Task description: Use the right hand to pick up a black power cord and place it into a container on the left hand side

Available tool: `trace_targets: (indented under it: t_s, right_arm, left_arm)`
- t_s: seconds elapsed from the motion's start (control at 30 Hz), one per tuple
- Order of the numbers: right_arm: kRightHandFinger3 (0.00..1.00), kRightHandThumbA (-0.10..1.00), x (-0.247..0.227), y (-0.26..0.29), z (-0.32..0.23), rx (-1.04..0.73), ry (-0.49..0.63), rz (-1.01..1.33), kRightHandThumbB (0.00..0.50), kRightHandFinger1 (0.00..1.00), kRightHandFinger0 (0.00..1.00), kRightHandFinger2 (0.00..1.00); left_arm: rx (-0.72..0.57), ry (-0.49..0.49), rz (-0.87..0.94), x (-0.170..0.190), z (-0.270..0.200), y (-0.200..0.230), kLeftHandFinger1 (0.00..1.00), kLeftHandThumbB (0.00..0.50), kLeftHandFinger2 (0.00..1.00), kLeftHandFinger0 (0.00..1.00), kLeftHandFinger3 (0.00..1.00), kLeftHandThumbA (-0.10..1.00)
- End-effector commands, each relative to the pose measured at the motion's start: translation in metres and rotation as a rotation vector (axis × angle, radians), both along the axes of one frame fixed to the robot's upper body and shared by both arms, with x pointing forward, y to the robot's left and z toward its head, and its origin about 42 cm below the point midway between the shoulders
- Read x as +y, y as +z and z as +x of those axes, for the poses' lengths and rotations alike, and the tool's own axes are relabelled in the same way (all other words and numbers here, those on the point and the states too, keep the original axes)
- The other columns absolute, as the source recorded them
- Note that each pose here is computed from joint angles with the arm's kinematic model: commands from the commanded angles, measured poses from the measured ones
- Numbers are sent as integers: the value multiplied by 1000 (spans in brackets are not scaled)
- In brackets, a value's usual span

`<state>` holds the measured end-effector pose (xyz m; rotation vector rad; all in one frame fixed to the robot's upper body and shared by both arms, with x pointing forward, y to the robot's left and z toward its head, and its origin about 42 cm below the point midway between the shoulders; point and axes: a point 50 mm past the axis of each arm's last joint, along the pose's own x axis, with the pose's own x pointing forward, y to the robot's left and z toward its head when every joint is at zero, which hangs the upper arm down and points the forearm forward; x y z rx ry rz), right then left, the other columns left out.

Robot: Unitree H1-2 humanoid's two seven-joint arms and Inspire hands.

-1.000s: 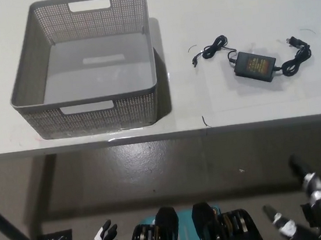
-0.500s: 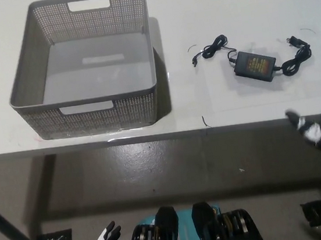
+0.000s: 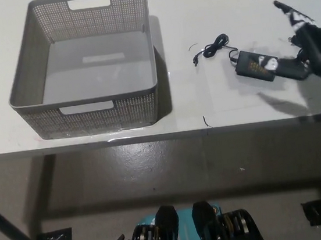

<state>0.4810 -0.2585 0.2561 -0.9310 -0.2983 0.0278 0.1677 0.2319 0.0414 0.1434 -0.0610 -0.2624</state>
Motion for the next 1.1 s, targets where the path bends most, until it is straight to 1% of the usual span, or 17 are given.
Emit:
trace_targets:
  t_s: [0.0,0.1,0.13,0.27,0.3,0.33,0.43,0.53,0.6,0.63,0.8,0.83,0.87,0.93,1.03,1.07]
  right_arm:
    - [1000,817,6,32,31,-7,-27,-128,500,1000,1000,1000]
    - [1000,834,18,34,49,66,-32,-207,500,1000,1000,1000]
    - [1000,843,21,34,54,90,-33,-226,500,1000,1000,1000]
    - [1000,807,30,35,72,161,-46,-309,500,1000,1000,1000]
    - [1000,818,31,35,75,171,-51,-327,500,1000,1000,1000]
    - [1000,853,33,36,79,187,-65,-378,500,1000,1000,1000]
    - [1000,874,36,42,85,232,-73,-422,500,1000,1000,1000]
    - [1000,877,37,45,87,255,-77,-440,500,1000,1000,1000]
    - [1000,825,38,44,86,278,-77,-445,500,1000,1000,1000]
    - [1000,821,37,43,87,289,-76,-444,500,1000,1000,1000]
    - [1000,832,35,35,86,312,-73,-454,500,1000,1000,1000]
    - [1000,809,34,34,86,317,-73,-453,500,1000,1000,1000]
    - [1000,809,33,33,86,326,-74,-455,500,1000,1000,1000]
    - [1000,808,32,34,87,339,-80,-460,500,1000,1000,1000]
    - [1000,812,29,30,89,362,-95,-472,500,1000,1000,1000]
    - [1000,799,27,29,91,379,-103,-467,500,1000,1000,1000]
  left_arm:
    - [-60,-32,20,2,1,8,1000,411,1000,1000,1000,971]
    - [-64,-41,29,2,1,10,1000,397,1000,1000,1000,972]
    - [-64,-43,32,2,1,10,1000,402,1000,1000,1000,978]
    - [-64,-46,33,1,-1,10,1000,416,1000,1000,1000,977]
    - [-65,-48,34,1,-1,10,1000,417,1000,1000,1000,978]
    - [-63,-49,36,1,-1,10,1000,418,1000,1000,1000,979]
    - [-64,-52,39,1,0,10,1000,421,1000,1000,1000,982]
    - [-65,-54,39,1,0,10,1000,414,1000,1000,1000,980]
    - [-65,-55,40,1,0,10,1000,412,1000,1000,1000,982]
    - [-65,-57,41,1,-1,10,1000,412,1000,1000,1000,982]
    - [-56,-61,41,3,-3,9,1000,426,1000,1000,1000,981]
    - [-56,-59,43,2,-3,9,1000,427,1000,1000,1000,981]
    - [-57,-58,43,2,-3,9,1000,427,1000,1000,1000,981]
    - [-64,-55,46,2,-1,10,1000,417,1000,1000,1000,977]
    - [-65,-53,50,2,0,10,1000,416,1000,1000,1000,981]
    - [-67,-56,52,3,1,10,1000,408,1000,1000,1000,983]
